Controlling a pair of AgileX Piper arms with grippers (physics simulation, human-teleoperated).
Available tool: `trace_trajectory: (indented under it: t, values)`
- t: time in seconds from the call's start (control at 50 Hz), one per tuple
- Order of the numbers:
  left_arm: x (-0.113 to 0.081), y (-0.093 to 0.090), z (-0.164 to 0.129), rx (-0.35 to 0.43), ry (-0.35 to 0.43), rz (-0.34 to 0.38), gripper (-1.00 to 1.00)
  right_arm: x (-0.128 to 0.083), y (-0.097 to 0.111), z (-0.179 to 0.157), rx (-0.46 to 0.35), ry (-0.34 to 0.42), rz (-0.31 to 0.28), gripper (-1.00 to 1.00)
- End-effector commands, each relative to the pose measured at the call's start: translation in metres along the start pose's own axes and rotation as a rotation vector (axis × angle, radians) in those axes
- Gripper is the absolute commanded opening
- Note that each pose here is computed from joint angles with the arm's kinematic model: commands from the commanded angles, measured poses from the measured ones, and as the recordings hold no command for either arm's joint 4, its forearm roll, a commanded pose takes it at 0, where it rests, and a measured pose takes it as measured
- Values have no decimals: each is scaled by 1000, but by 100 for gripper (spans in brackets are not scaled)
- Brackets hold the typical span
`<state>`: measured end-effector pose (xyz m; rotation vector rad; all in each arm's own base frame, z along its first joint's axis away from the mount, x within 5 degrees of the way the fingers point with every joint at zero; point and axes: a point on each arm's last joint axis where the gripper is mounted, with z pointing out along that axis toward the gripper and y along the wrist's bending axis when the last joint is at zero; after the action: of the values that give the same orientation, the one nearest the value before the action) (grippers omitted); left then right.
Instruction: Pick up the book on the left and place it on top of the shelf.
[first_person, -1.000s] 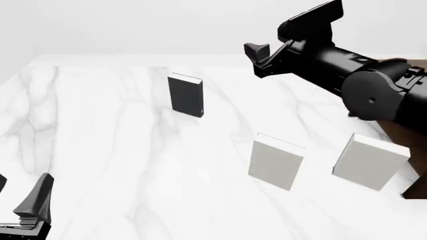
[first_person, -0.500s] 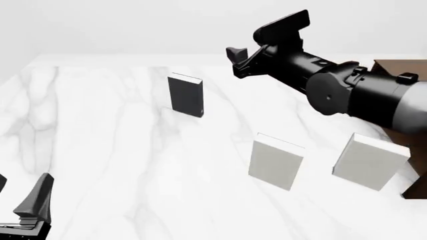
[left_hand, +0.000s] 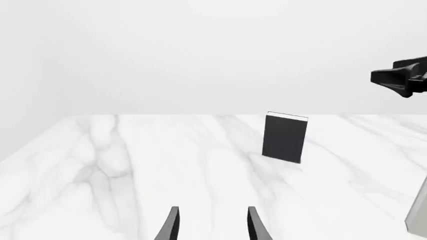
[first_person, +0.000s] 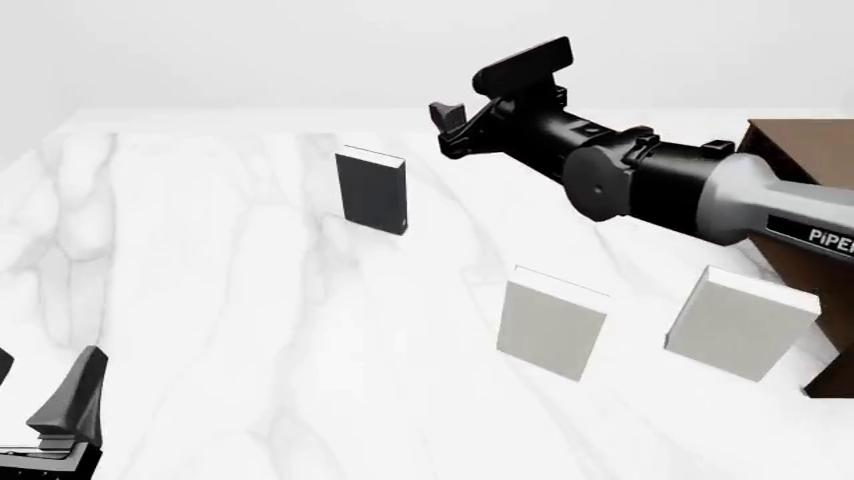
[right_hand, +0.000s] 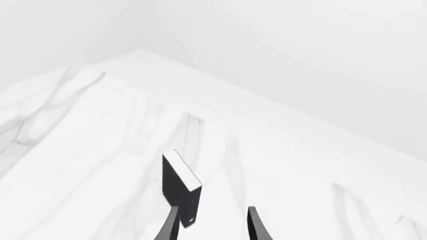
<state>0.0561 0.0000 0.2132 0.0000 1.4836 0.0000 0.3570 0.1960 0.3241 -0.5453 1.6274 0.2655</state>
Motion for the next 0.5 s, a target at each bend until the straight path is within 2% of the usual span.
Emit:
trace_trajectory:
  t: [0.02, 0.5]
  values:
    - [0, 0, 0, 0, 0, 0, 100, 10, 1, 19, -1, 13, 3, 100]
    - [0, 0, 0, 0, 0, 0, 100, 34, 6, 54, -8, 38, 11, 100]
